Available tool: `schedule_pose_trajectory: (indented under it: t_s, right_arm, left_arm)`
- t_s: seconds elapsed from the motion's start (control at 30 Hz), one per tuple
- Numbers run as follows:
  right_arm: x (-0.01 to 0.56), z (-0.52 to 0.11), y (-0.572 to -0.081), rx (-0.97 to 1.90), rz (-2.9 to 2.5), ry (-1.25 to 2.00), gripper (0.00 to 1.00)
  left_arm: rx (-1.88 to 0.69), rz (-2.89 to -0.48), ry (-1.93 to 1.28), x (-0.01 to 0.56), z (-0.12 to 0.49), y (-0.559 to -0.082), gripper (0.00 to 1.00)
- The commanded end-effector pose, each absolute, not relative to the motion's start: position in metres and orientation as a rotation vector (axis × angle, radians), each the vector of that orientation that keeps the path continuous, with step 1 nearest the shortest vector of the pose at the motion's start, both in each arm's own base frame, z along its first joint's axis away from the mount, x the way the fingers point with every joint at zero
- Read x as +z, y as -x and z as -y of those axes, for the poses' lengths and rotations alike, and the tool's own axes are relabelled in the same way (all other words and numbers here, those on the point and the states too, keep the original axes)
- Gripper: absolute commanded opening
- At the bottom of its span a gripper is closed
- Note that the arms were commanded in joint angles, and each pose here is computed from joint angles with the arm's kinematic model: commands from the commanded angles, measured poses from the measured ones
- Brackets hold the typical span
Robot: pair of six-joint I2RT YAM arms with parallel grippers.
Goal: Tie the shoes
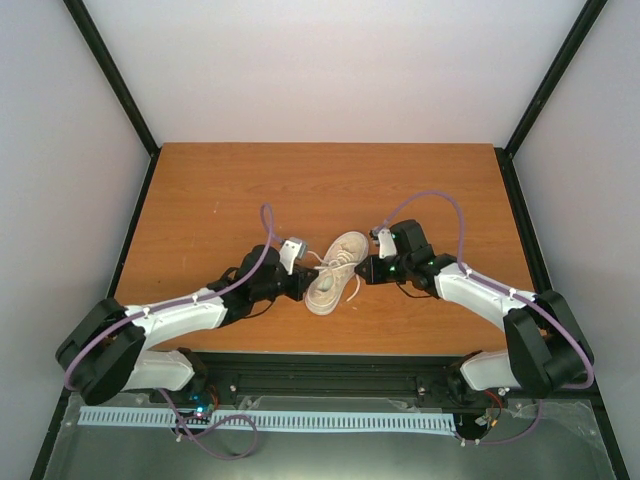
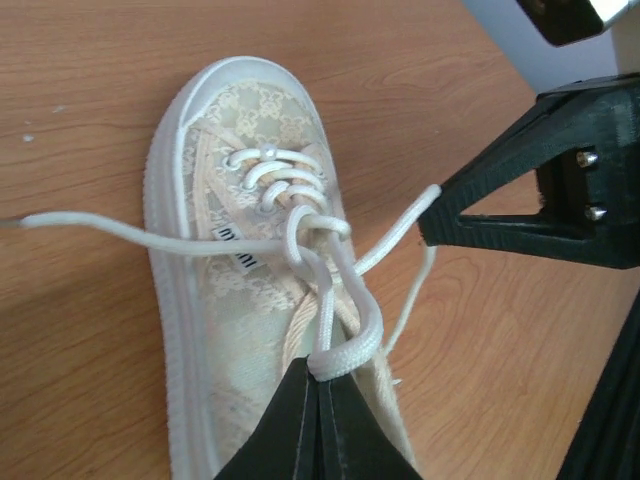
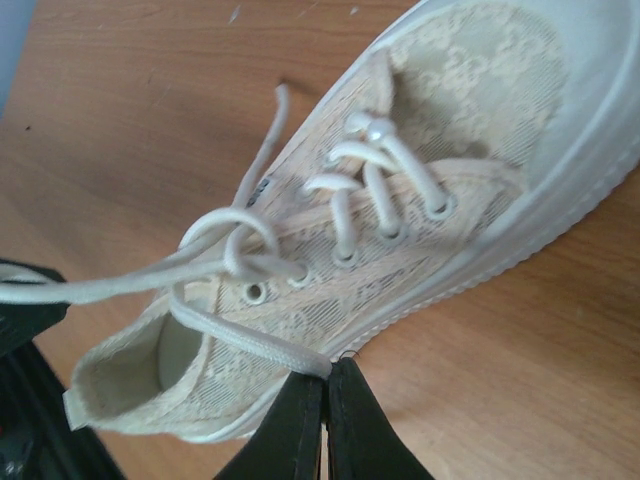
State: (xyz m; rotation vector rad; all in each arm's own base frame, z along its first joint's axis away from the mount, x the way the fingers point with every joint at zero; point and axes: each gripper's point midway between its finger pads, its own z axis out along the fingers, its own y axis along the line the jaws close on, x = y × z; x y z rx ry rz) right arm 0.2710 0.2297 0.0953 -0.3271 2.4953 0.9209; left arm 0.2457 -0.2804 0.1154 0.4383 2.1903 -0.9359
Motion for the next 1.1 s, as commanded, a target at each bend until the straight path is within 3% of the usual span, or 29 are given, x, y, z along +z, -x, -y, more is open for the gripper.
schedule_pose_trajectory:
  t_s: [0.0,0.37,0.6,0.73,0.9,1.07]
  right_arm:
    - [0.117,-0.248,-0.259,1.059,-2.452,0.413,0.03]
    - [0.129,-0.267,-0.256,1.155,-2.399,0.371,0.03]
    - [0.107,-0.260,-0.245,1.123,-2.467,0.372,0.03]
    - [0.093,-0.256,-0.237,1.115,-2.507,0.369,0.03]
    - [0.084,-0.254,-0.232,1.106,-2.528,0.366,0.03]
    - [0.080,-0.253,-0.231,1.100,-2.532,0.358,0.03]
  left_arm:
    - [-0.789,-2.237,-0.526,0.105,0.267,-0.242,0.01]
    - [-0.749,-2.396,-0.548,0.068,0.257,-0.225,0.07]
    - [-0.709,-2.349,-0.494,0.095,0.241,-0.225,0.45]
    - [-0.710,-2.281,-0.470,0.136,0.237,-0.232,0.55]
    - [-0.820,-2.244,-0.434,0.171,0.247,-0.254,0.56]
    - [-0.931,-2.293,-0.491,0.162,0.275,-0.275,0.37]
